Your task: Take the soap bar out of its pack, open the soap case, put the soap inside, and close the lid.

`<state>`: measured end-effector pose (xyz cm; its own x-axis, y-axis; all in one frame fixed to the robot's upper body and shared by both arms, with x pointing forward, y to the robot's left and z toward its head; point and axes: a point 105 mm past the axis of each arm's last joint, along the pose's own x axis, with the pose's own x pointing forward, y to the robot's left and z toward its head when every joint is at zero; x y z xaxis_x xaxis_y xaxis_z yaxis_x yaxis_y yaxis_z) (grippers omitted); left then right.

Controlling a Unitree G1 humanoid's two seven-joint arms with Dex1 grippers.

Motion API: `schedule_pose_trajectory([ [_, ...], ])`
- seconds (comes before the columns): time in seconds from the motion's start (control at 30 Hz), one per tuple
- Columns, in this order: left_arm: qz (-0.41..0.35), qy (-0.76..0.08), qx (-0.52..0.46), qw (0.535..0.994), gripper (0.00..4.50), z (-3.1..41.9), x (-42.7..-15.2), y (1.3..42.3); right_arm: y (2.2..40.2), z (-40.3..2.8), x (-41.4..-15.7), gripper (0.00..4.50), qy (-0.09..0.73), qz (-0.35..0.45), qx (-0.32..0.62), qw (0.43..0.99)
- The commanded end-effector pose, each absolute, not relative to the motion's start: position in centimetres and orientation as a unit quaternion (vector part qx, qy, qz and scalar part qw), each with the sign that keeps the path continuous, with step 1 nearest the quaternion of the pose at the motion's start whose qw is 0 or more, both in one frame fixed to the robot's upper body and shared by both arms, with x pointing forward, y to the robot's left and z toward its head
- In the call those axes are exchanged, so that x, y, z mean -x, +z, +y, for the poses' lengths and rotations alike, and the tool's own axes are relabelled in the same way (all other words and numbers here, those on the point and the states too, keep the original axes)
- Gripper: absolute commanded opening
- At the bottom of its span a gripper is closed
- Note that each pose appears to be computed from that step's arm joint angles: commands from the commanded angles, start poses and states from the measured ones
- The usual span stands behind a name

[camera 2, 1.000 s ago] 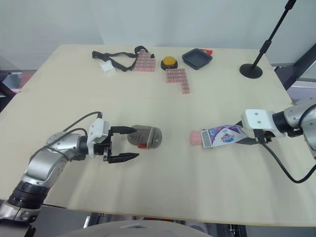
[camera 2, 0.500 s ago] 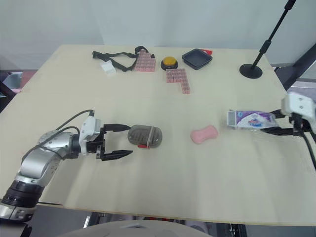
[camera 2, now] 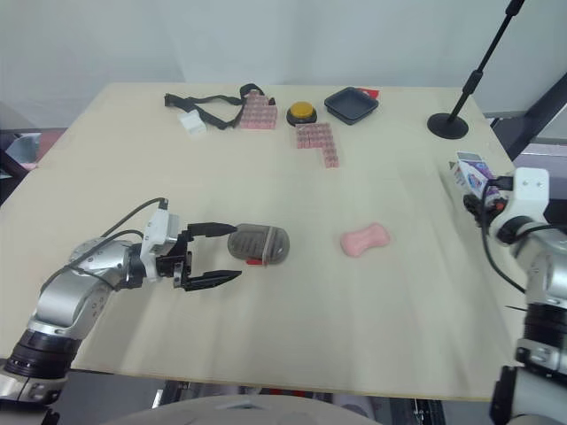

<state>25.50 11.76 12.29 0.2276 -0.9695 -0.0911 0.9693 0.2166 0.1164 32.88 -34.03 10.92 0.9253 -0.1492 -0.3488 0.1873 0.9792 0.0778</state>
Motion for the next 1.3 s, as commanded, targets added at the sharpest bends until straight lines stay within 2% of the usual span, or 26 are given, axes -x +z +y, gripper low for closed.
schedule_pose_trajectory([
  [0.03, -0.019, -0.624, -0.074, 0.778, 4.50, 11.7, -25.3, 13.4, 12.2, -34.6, -32.4, 2.30, -0.171, 0.161, -0.070, 0.969],
  [0.2, -0.016, -0.625, -0.076, 0.777, 4.50, 11.7, -25.1, 13.5, 11.9, -34.6, -32.4, 2.30, -0.202, 0.165, -0.043, 0.964],
  [0.37, -0.016, -0.619, -0.077, 0.782, 4.50, 11.7, -25.0, 13.4, 11.6, -34.1, -32.8, 2.30, -0.178, 0.171, -0.024, 0.969],
  [0.6, -0.017, -0.612, -0.078, 0.787, 4.50, 11.8, -25.1, 13.4, 12.4, -34.1, -33.2, 4.44, -0.147, 0.166, 0.033, 0.975],
  [0.77, -0.016, -0.605, -0.089, 0.791, 4.50, 12.3, -25.5, 13.4, 16.8, -34.5, -33.5, 4.44, -0.115, 0.098, 0.145, 0.978],
  [0.83, -0.012, -0.604, -0.109, 0.790, 4.50, 12.7, -25.9, 13.1, 19.2, -33.3, -33.9, 4.44, -0.059, 0.045, 0.150, 0.986],
  [0.97, 0.002, -0.607, -0.159, 0.779, 4.50, 13.6, -27.2, 12.7, 20.9, -29.4, -33.4, 4.44, 0.135, -0.013, 0.186, 0.973],
  [1.03, 0.004, -0.611, -0.174, 0.772, 4.50, 13.8, -27.9, 12.7, 20.4, -27.4, -32.0, 4.44, 0.235, -0.023, 0.181, 0.955],
  [1.13, 0.003, -0.625, -0.222, 0.748, 4.50, 13.8, -28.9, 12.6, 17.6, -25.3, -28.4, 4.44, 0.383, 0.005, 0.148, 0.912],
  [1.3, 0.012, -0.651, -0.248, 0.717, 4.50, 13.2, -30.1, 12.9, 14.1, -25.3, -25.4, 4.44, 0.462, 0.045, 0.135, 0.876],
])
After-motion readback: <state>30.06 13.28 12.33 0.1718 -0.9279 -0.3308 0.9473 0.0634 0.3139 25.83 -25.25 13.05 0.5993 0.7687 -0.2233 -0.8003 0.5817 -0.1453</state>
